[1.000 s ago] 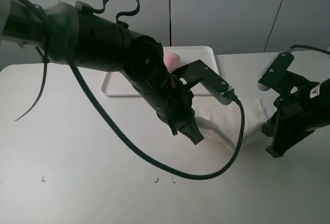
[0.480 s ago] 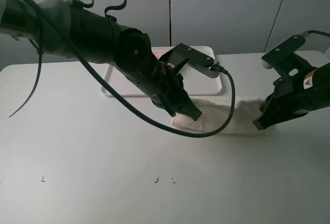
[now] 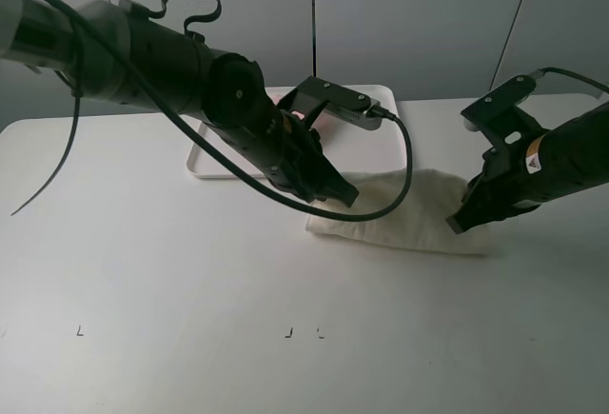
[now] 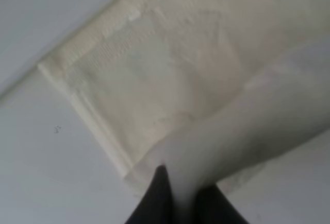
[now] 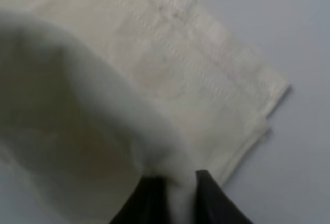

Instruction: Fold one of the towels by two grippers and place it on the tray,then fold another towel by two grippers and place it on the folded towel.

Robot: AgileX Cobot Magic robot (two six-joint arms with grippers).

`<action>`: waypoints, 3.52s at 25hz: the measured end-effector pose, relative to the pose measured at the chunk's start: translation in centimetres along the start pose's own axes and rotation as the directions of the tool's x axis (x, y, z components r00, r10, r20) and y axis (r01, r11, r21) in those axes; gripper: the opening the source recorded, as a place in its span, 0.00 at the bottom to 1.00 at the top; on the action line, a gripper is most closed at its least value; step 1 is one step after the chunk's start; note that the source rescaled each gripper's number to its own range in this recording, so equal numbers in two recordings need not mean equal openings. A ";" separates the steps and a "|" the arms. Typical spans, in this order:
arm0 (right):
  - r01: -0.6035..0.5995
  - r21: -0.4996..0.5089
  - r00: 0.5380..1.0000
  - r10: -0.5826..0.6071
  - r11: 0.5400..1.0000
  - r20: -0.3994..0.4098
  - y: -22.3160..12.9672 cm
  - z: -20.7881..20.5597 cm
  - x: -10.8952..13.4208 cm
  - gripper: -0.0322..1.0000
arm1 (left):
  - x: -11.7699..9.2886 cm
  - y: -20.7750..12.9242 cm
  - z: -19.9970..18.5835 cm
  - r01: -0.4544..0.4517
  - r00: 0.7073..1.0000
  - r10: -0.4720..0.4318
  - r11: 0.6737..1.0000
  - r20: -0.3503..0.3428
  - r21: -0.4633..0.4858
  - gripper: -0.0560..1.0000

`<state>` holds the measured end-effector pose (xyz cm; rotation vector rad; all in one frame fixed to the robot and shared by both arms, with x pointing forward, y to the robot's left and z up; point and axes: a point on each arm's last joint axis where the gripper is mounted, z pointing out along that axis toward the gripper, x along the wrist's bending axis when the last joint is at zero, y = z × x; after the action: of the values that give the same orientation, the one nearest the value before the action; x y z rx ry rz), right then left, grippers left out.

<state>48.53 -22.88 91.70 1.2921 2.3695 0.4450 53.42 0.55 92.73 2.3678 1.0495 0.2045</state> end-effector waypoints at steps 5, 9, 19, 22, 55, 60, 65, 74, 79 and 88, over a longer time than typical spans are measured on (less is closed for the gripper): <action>0.035 -0.082 0.999 -0.036 0.996 -0.008 0.7 0.1 0.1 0.44 | 0.3 0.3 0.0 0.008 1.000 -0.008 0.999 -0.006 -0.031 0.35; 0.026 -0.080 1.000 -0.025 0.996 0.008 0.5 0.3 -0.8 0.70 | 0.3 0.5 0.0 0.029 1.000 -0.030 0.998 -0.007 -0.055 0.92; -0.343 0.049 0.937 0.338 0.938 0.084 0.4 0.2 -4.3 1.00 | 1.0 1.0 -0.4 0.158 0.987 -0.158 0.987 -0.003 0.020 0.98; -0.423 0.155 0.905 0.406 0.893 0.126 0.9 0.3 -5.6 1.00 | 2.5 2.3 -0.4 0.240 0.971 -0.239 0.967 -0.016 0.081 0.98; -0.464 0.366 0.876 0.480 0.807 0.050 2.5 2.6 -5.6 1.00 | 4.6 -0.4 5.6 0.522 0.853 -0.476 0.783 -0.214 0.338 0.98; -0.467 0.423 0.867 0.496 0.777 0.047 3.0 3.8 -5.8 1.00 | 4.6 -0.5 5.6 0.526 0.851 -0.479 0.780 -0.217 0.340 0.98; -0.448 0.476 0.871 0.489 0.757 0.044 3.3 5.2 -5.9 1.00 | 4.6 -0.5 5.6 0.525 0.851 -0.476 0.778 -0.220 0.345 0.98; -0.427 0.523 0.876 0.480 0.738 0.037 2.4 7.2 -5.5 1.00 | 4.6 -0.5 5.6 0.525 0.851 -0.476 0.777 -0.222 0.348 0.98; -0.432 0.526 0.872 0.488 0.732 0.036 2.4 7.5 -5.4 0.98 | 4.6 -0.5 5.6 0.525 0.851 -0.476 0.777 -0.222 0.348 0.98; -0.444 0.499 0.863 0.506 0.744 0.014 2.7 7.7 -5.3 0.66 | 4.6 -0.5 5.6 0.526 0.850 -0.477 0.776 -0.222 0.347 0.98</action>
<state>56.87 -25.35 87.33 2.1908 2.3087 0.0486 58.12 1.85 87.38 2.3186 1.8992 -0.0768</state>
